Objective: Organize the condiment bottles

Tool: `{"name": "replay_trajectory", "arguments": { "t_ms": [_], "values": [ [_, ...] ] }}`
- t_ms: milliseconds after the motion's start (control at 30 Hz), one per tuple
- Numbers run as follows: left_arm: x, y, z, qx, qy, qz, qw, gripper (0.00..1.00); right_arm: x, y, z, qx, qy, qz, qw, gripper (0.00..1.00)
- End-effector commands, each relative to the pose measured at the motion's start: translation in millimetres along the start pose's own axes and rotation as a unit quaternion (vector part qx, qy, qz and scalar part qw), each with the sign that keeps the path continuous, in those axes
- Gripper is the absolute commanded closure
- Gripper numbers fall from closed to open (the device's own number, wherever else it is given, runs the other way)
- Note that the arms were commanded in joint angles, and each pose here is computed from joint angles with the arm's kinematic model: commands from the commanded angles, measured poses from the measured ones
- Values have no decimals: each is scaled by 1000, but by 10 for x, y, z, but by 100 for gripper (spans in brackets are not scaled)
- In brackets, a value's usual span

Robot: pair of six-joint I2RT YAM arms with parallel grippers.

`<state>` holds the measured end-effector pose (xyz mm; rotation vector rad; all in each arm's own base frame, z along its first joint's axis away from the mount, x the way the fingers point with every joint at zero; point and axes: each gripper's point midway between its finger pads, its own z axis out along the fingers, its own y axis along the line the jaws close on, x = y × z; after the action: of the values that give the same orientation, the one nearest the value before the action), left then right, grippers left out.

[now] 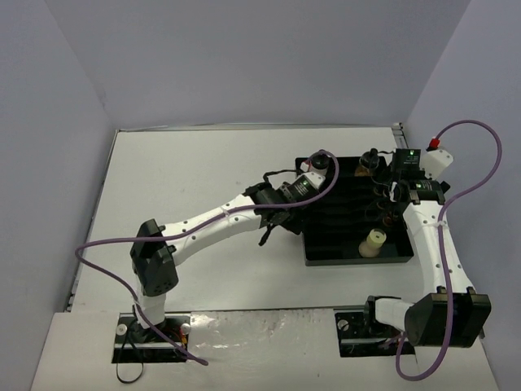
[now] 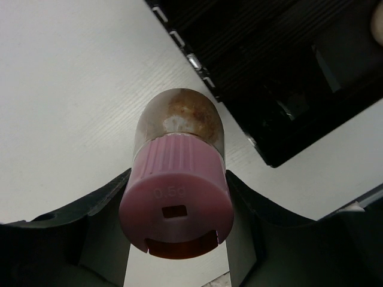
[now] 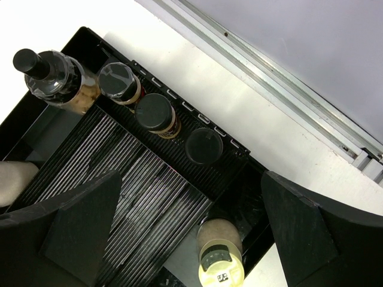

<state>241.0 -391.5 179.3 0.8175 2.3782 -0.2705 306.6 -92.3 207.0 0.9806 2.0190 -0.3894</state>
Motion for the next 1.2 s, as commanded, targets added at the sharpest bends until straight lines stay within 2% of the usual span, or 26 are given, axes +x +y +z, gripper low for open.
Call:
{"name": "replay_trajectory", "arguments": {
  "t_ms": [0, 333, 733, 1167],
  "values": [
    [-322, -394, -282, 51, -49, 45, 997, 100, -53, -26, -36, -1, -16, 17, 1000, 0],
    [-186, -920, -80, 99, -23, 102, 990, 100, -39, -45, -66, -5, -18, 24, 1000, 0],
    [17, -1045, 305, 107, 9, 115, 987, 100, 1, -64, -71, -7, -17, 26, 999, 0],
    [150, -1078, 542, 101, 29, 115, 988, 99, 36, -76, -67, -8, -15, 23, 1000, 0]
  ]
}}
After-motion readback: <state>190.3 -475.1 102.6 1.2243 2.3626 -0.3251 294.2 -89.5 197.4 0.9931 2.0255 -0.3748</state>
